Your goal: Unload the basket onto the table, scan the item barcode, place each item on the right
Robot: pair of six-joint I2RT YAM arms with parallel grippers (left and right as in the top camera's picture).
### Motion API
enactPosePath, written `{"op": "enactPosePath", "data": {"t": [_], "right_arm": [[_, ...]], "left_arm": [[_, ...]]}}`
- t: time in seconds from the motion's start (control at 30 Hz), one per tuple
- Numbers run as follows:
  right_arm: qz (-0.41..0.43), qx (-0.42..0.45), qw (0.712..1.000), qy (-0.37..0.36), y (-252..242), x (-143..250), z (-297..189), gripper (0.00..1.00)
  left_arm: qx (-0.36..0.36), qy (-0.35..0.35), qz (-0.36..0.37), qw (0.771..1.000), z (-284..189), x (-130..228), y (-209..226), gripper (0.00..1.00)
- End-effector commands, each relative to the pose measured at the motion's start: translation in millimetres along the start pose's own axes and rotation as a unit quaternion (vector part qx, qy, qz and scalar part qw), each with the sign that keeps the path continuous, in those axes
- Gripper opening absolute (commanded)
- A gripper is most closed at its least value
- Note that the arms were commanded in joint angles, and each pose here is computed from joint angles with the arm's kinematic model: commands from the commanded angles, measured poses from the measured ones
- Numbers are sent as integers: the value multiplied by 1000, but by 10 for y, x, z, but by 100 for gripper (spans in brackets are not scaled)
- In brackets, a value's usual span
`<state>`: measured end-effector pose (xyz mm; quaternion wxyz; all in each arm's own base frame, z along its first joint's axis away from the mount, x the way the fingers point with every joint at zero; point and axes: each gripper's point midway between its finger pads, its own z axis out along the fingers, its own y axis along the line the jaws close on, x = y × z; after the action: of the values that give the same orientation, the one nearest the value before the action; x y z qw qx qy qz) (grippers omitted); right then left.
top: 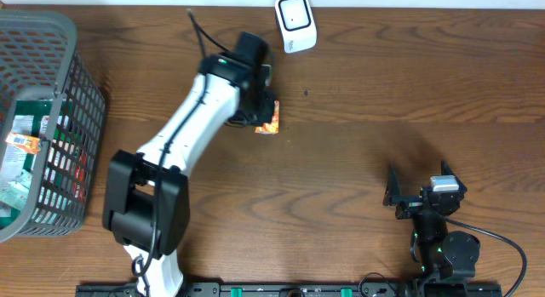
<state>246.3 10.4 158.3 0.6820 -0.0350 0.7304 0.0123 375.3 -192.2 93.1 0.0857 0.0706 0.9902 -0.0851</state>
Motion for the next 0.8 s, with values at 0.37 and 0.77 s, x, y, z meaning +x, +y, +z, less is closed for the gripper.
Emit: {"op": "enactPosePath", "data": {"t": [0.37, 0.77], "right_arm": [[6, 2, 1000, 0, -11, 4, -3, 99], [6, 2, 1000, 0, -11, 4, -3, 99]], "left_arm": [[-224, -61, 13, 973, 253, 252, -177, 7], [-231, -45, 36, 971, 321, 442, -345, 7]]}}
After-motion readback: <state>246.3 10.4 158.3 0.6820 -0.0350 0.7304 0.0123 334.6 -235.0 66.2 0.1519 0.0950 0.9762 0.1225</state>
